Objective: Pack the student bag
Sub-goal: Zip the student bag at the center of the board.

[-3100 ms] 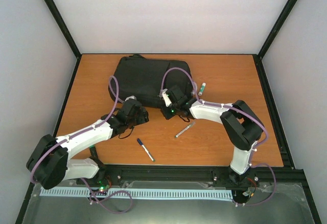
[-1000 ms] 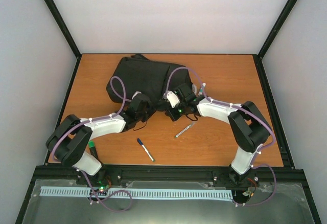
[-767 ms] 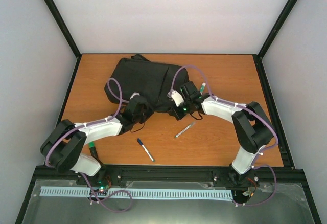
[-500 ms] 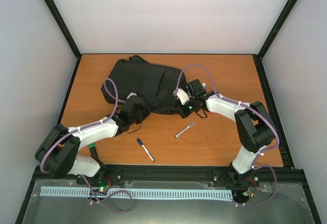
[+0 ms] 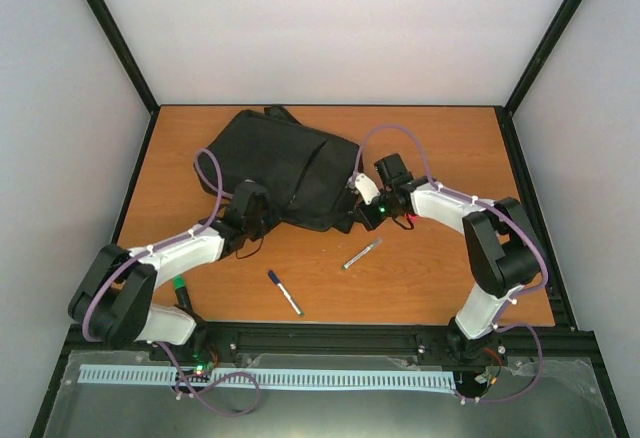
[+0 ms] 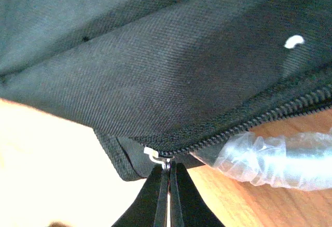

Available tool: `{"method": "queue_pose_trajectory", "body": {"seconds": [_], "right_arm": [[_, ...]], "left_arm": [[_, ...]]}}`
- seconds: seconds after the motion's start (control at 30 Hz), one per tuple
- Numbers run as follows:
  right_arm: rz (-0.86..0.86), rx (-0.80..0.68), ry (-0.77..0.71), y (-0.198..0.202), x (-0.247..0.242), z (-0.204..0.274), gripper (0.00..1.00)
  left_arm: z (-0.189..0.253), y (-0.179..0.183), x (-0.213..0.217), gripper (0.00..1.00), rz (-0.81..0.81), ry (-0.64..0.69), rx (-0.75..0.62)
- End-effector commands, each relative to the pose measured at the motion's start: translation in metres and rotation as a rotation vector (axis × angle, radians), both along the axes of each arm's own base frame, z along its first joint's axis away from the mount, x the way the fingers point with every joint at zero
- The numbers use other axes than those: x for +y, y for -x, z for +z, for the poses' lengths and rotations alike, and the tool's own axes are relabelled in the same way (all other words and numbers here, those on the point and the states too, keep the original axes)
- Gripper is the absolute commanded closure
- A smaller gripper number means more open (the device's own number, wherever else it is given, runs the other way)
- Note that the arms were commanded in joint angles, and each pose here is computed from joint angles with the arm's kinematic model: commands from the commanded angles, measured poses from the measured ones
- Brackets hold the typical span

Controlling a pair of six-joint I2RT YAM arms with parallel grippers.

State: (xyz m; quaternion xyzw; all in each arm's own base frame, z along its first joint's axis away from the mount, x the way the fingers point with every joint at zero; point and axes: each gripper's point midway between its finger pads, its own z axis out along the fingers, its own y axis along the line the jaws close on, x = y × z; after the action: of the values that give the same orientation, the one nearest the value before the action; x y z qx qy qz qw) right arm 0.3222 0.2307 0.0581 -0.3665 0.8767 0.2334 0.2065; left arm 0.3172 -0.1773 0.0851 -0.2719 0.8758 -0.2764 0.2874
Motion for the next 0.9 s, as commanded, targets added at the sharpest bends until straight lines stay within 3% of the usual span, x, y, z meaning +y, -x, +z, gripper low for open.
{"method": "queue_pose_trajectory", "body": {"seconds": [0.0, 0.2, 0.33, 0.4, 0.6, 0.87], "right_arm": [[0.082, 0.071, 0.020, 0.033, 0.003, -0.010, 0.97], [0.202, 0.083, -0.006, 0.061, 0.047, -0.004, 0.97], [0.218, 0.092, -0.051, 0.060, 0.073, 0.008, 0.97], [0.212, 0.093, -0.069, 0.054, 0.082, 0.013, 0.97], [0.198, 0.103, -0.109, 0.045, 0.094, 0.019, 0.97], [0.204, 0.133, -0.116, 0.049, 0.100, 0.015, 0.97]], "left_arm": [[0.003, -0.032, 0.033, 0.85, 0.040, -0.122, -0.027], [0.016, -0.078, 0.050, 0.78, 0.054, -0.140, -0.053], [0.023, -0.091, 0.063, 0.39, 0.080, -0.152, -0.034], [0.026, -0.083, 0.066, 0.30, 0.090, -0.152, -0.019], [0.036, -0.040, 0.067, 0.27, 0.102, -0.064, 0.028], [0.036, 0.003, 0.017, 0.34, -0.012, 0.096, 0.089]]}}
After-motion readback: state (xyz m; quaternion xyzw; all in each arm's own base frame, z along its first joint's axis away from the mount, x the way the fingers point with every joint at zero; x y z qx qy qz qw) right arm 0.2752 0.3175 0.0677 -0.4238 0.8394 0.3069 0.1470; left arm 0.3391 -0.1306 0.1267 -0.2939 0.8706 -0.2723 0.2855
